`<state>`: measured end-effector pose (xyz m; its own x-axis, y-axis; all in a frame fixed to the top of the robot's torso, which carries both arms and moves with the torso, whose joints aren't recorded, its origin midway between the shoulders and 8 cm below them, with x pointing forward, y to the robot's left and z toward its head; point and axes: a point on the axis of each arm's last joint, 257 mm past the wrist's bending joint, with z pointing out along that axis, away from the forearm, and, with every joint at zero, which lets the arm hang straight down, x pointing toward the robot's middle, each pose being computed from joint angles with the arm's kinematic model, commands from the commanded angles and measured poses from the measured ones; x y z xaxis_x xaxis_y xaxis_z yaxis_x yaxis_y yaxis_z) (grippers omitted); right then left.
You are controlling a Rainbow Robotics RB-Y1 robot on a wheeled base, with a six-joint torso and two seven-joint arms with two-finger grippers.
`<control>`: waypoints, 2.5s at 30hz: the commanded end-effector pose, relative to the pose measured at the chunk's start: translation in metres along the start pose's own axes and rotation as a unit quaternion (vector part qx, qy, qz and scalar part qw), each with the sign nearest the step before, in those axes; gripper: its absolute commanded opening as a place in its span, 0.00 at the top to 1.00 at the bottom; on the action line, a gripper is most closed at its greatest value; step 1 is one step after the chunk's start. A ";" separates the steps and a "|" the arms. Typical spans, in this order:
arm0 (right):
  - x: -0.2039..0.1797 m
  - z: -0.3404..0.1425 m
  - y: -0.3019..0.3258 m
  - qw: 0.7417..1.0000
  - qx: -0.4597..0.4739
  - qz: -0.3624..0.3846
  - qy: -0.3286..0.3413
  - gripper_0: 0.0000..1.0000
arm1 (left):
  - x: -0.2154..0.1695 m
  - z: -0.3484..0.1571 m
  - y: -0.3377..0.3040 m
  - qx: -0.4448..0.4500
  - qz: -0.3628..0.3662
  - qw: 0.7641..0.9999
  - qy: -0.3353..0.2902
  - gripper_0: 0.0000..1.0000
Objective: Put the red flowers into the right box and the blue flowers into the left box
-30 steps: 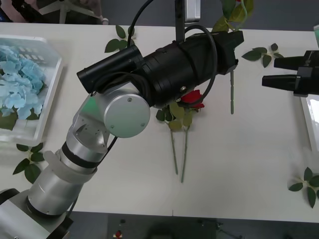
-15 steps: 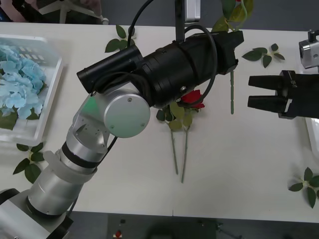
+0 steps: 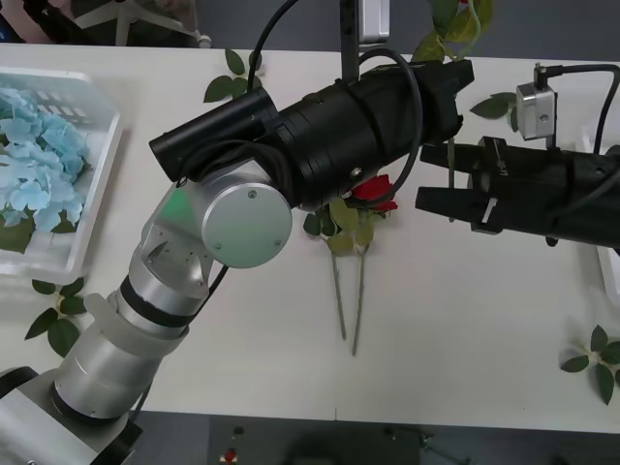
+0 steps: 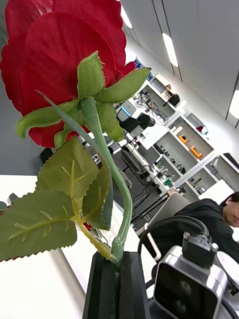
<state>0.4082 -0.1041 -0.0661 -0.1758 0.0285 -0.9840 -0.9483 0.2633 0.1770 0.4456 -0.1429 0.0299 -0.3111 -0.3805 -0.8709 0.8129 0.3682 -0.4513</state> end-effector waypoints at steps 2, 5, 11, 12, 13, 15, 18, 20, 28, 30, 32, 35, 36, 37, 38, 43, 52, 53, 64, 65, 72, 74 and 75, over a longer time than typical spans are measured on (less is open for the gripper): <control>-0.016 0.028 0.005 0.998 -0.005 -0.056 -0.011 0.10 | -0.012 0.000 -0.013 0.012 0.034 0.999 -0.008 1.00; -0.012 0.037 0.002 0.998 0.001 -0.067 -0.009 0.32 | -0.012 0.000 -0.013 0.012 0.034 0.999 -0.008 1.00; -0.012 0.047 0.003 0.997 -0.001 -0.072 -0.011 0.77 | -0.012 0.000 -0.013 0.012 0.034 0.999 -0.008 1.00; -0.012 0.048 0.004 0.997 -0.001 -0.072 -0.011 0.82 | -0.012 0.000 -0.013 0.012 0.034 0.999 -0.008 1.00; -0.011 0.050 0.004 0.997 -0.001 -0.070 -0.011 0.90 | -0.012 0.000 -0.013 0.012 0.034 0.999 -0.008 1.00; -0.009 0.053 0.004 0.998 -0.001 -0.068 -0.010 0.98 | -0.012 0.000 -0.013 0.012 0.034 0.999 -0.008 1.00; -0.008 0.058 0.002 0.998 0.004 -0.065 -0.013 1.00 | -0.012 0.000 -0.013 0.012 0.034 0.999 -0.008 1.00; -0.009 0.062 0.002 0.998 0.006 -0.065 -0.015 1.00 | -0.012 0.000 -0.013 0.012 0.034 0.999 -0.008 0.33; -0.010 0.063 0.001 0.998 0.007 -0.067 -0.015 1.00 | -0.012 0.000 -0.013 0.012 0.034 0.999 -0.008 0.00; -0.010 0.063 0.001 0.998 0.008 -0.067 -0.014 1.00 | -0.012 0.000 -0.013 0.012 0.034 0.999 -0.008 0.00; -0.010 0.063 0.001 0.998 0.008 -0.067 -0.014 1.00 | -0.012 0.000 -0.013 0.012 0.034 0.999 -0.008 0.00; -0.010 0.062 0.000 0.998 0.008 -0.068 -0.013 1.00 | -0.008 -0.009 0.013 -0.012 0.028 1.000 -0.008 0.00; -0.010 0.062 0.000 0.998 0.009 -0.068 -0.013 1.00 | -0.016 -0.014 0.018 -0.017 0.034 0.999 -0.021 0.00; -0.010 0.062 0.000 0.998 0.009 -0.067 -0.013 1.00 | -0.023 -0.016 0.019 -0.017 0.040 0.999 -0.032 0.00; -0.009 0.060 -0.002 0.998 0.010 -0.068 -0.011 1.00 | -0.025 -0.023 0.023 -0.017 0.043 0.998 -0.030 0.00; 0.004 0.049 -0.009 0.998 0.018 -0.055 0.018 1.00 | -0.045 -0.069 0.037 -0.017 0.050 0.998 0.019 0.00; 0.062 -0.065 -0.086 0.970 0.142 0.078 0.183 1.00 | -0.035 -0.197 0.089 -0.085 -0.033 0.982 0.167 0.00; 0.066 -0.084 -0.095 0.962 0.162 0.086 0.204 1.00 | -0.026 -0.204 0.097 -0.095 -0.045 0.978 0.178 0.00; 0.063 -0.328 -0.184 0.833 0.417 0.132 0.338 1.00 | 0.073 -0.219 0.223 -0.231 -0.060 0.936 0.260 0.00; 0.061 -0.340 -0.189 0.824 0.430 0.127 0.345 1.00 | 0.075 -0.216 0.228 -0.236 -0.059 0.934 0.263 0.00; 0.061 -0.445 -0.214 0.741 0.536 0.120 0.385 1.00 | 0.084 -0.178 0.271 -0.301 -0.043 0.911 0.277 0.00; 0.067 -0.466 -0.212 0.722 0.552 0.126 0.397 1.00 | 0.088 -0.171 0.277 -0.317 -0.031 0.901 0.294 0.00; 0.071 -0.476 -0.211 0.713 0.559 0.130 0.403 1.00 | 0.088 -0.167 0.280 -0.325 -0.022 0.896 0.302 0.00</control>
<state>0.4735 -0.5928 -0.1786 -0.8194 -0.2708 -0.5052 -0.2006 0.9611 -0.1899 0.5481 0.0772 -0.2258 -0.7217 0.0189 -0.6919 0.3903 0.8366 -0.3843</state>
